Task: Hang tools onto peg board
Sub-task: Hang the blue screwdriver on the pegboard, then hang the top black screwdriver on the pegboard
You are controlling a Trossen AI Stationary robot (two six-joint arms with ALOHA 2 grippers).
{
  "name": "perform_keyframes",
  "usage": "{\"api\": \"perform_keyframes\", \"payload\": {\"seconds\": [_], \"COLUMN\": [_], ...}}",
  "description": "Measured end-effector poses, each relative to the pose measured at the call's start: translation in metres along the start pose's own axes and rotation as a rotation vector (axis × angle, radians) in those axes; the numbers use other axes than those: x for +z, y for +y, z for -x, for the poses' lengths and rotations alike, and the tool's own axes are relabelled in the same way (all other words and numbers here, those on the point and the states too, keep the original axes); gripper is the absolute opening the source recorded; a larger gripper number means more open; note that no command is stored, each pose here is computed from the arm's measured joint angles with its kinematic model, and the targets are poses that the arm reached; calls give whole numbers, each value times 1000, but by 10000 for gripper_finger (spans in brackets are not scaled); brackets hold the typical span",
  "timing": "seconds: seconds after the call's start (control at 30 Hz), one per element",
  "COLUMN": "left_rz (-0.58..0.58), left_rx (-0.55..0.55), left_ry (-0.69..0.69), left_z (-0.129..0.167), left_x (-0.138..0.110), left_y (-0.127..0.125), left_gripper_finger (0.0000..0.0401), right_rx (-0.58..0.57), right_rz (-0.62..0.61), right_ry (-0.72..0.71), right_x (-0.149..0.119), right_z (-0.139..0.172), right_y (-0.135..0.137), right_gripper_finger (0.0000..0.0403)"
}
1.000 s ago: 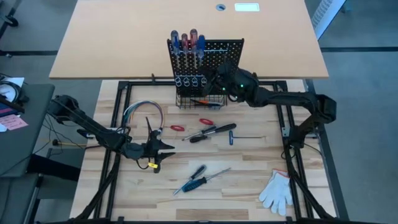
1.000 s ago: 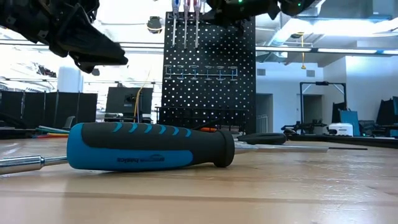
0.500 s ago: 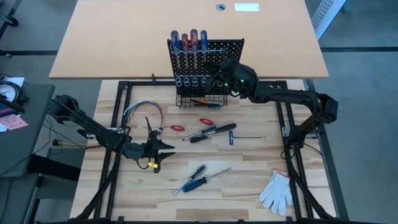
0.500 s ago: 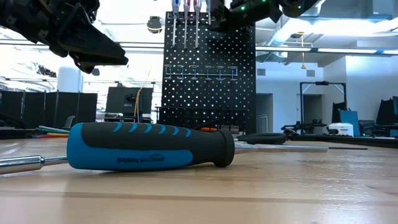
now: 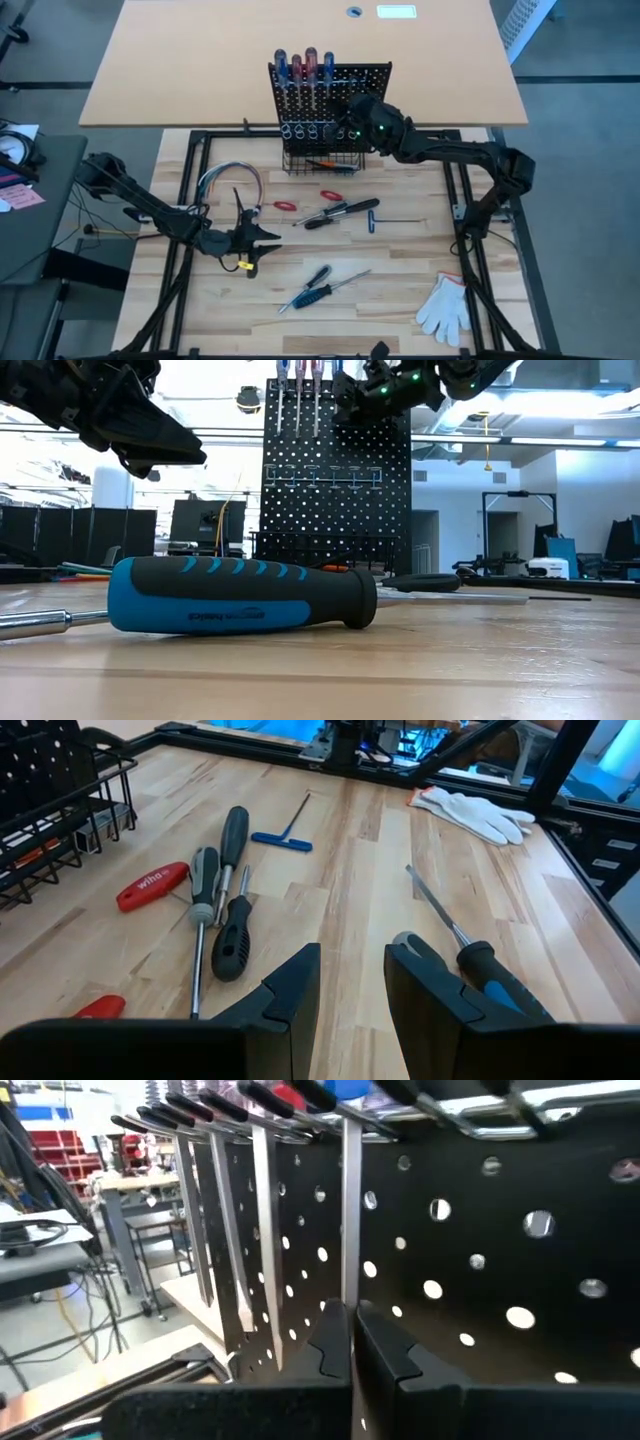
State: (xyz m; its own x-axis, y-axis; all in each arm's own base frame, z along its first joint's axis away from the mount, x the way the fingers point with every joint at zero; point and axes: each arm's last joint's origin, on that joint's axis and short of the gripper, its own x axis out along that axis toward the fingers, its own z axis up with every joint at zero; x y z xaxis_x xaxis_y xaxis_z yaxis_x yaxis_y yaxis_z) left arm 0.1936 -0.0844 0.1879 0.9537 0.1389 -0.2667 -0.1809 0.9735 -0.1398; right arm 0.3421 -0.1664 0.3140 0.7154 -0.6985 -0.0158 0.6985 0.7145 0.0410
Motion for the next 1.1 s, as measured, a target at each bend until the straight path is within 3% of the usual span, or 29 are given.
{"api": "perform_keyframes", "payload": {"seconds": [0.23, 0.33, 0.47, 0.67, 0.87, 1.1], "left_rz": [2, 1, 0, 6, 5, -2], "left_rx": [0, 0, 1, 2, 3, 4], "left_ry": [1, 1, 4, 5, 6, 10], "left_z": [0, 0, 0, 0, 0, 0], "left_x": [0, 0, -1, -1, -1, -1], "left_y": [0, 0, 0, 0, 0, 0], "left_gripper_finger": [109, 109, 109, 109, 109, 109], "right_rx": [-3, 4, -1, 21, 74, 218], "right_rz": [71, 104, 102, 205, 290, 391], "right_ry": [56, 124, 127, 247, 266, 278], "right_x": [-10, -21, -14, -29, -13, 8], "right_z": [-2, -2, 1, 4, 25, 69], "right_y": [0, 3, 0, 4, 13, 44], "right_gripper_finger": [47, 80, 136, 200, 213, 201]}}
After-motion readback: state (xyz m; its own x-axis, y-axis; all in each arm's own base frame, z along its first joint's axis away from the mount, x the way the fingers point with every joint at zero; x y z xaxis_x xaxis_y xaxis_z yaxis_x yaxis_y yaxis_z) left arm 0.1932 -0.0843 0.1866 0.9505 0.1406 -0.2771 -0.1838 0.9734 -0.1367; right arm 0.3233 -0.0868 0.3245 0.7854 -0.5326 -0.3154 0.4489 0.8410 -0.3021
